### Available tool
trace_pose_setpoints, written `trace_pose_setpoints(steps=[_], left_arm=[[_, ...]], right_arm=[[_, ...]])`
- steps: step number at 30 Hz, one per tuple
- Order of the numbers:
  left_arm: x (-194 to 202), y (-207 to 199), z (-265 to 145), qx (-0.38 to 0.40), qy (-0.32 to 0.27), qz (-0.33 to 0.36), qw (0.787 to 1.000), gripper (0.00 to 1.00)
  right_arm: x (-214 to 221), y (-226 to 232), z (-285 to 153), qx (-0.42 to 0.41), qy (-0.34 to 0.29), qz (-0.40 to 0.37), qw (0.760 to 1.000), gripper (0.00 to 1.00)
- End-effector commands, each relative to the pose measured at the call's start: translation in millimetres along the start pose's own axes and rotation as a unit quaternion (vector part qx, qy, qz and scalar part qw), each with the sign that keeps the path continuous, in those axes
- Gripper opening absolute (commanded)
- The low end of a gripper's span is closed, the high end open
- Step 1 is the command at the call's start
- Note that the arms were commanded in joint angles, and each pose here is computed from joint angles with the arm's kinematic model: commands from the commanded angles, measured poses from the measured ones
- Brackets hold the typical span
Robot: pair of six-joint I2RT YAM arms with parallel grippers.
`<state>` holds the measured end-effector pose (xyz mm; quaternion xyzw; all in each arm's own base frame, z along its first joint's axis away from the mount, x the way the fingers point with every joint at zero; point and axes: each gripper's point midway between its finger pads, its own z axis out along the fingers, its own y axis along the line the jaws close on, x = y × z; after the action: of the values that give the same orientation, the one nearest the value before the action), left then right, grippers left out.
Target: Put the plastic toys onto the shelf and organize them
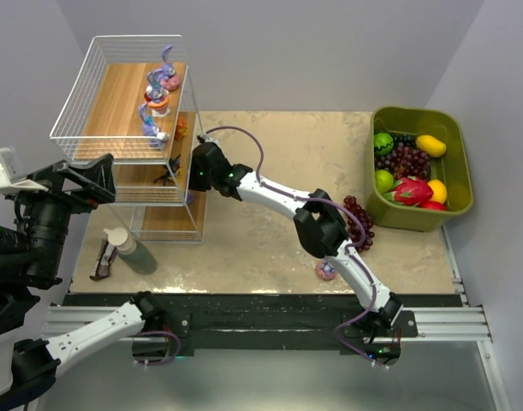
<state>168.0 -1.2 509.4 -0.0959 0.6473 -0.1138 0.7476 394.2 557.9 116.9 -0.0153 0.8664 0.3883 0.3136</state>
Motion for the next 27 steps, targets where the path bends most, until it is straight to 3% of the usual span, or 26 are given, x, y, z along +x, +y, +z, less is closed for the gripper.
trace_pose_setpoints(steps=[1,27], left_arm=[[-3,3,-1,-0.004,-0.006,-0.003,1.0,0.99],[-1,4,-1,-0.007,-0.004,0.0,1.0,1.0]], right_arm=[[-9,20,-22,-0.019,-0.003,-0.01,1.0,0.26],[-28,33,-37,-0.04,-0.036,-0.036,0.998,0.36]])
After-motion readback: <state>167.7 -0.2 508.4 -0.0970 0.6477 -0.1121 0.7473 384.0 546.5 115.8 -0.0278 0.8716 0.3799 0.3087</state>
